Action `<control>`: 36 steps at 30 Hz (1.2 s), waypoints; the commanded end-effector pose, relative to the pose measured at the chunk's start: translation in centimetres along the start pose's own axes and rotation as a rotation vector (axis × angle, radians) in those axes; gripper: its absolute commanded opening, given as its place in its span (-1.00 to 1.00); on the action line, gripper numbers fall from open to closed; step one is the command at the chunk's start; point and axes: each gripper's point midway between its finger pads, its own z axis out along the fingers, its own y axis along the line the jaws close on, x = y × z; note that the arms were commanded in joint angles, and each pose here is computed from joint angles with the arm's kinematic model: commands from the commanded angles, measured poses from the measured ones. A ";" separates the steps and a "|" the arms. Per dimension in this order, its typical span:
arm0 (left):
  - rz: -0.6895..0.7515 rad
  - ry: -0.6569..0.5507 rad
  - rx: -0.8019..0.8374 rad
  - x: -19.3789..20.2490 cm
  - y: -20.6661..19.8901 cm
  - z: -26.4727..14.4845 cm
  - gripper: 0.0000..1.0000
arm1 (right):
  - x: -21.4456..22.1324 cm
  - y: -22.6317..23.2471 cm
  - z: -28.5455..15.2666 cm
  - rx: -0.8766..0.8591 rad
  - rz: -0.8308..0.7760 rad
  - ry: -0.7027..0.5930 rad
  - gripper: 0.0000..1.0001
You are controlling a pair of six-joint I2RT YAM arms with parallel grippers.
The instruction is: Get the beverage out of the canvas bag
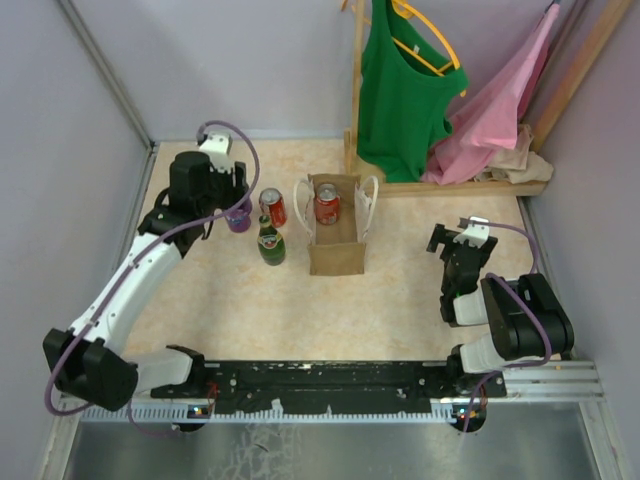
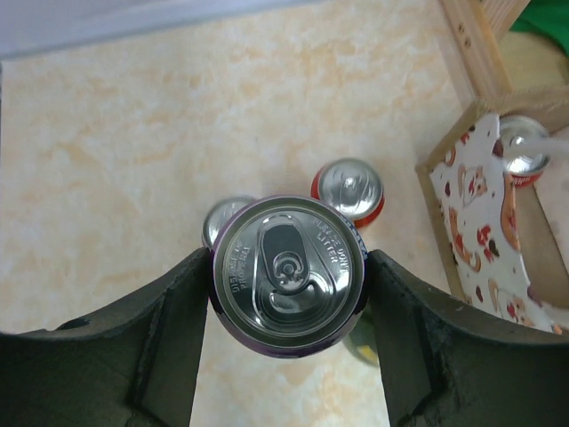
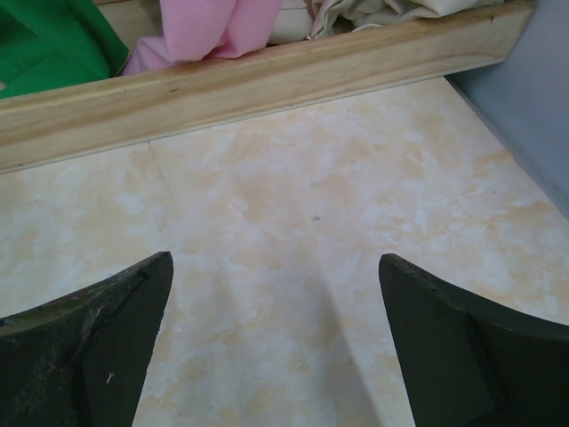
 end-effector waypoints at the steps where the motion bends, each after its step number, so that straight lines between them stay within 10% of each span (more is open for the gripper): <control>1: -0.113 -0.161 -0.036 -2.8 0.9 -3.2 -1.00 | -2.0 0.0 0.6 0.011 0.030 -0.065 0.98; 17: -0.185 0.011 -0.135 10.5 1.9 -1.8 -1.00 | -2.0 0.0 0.6 0.010 0.030 -0.066 0.98; 36: -0.187 0.059 -0.180 13.9 2.1 1.3 -0.83 | -2.0 0.0 0.6 0.009 0.030 -0.066 0.98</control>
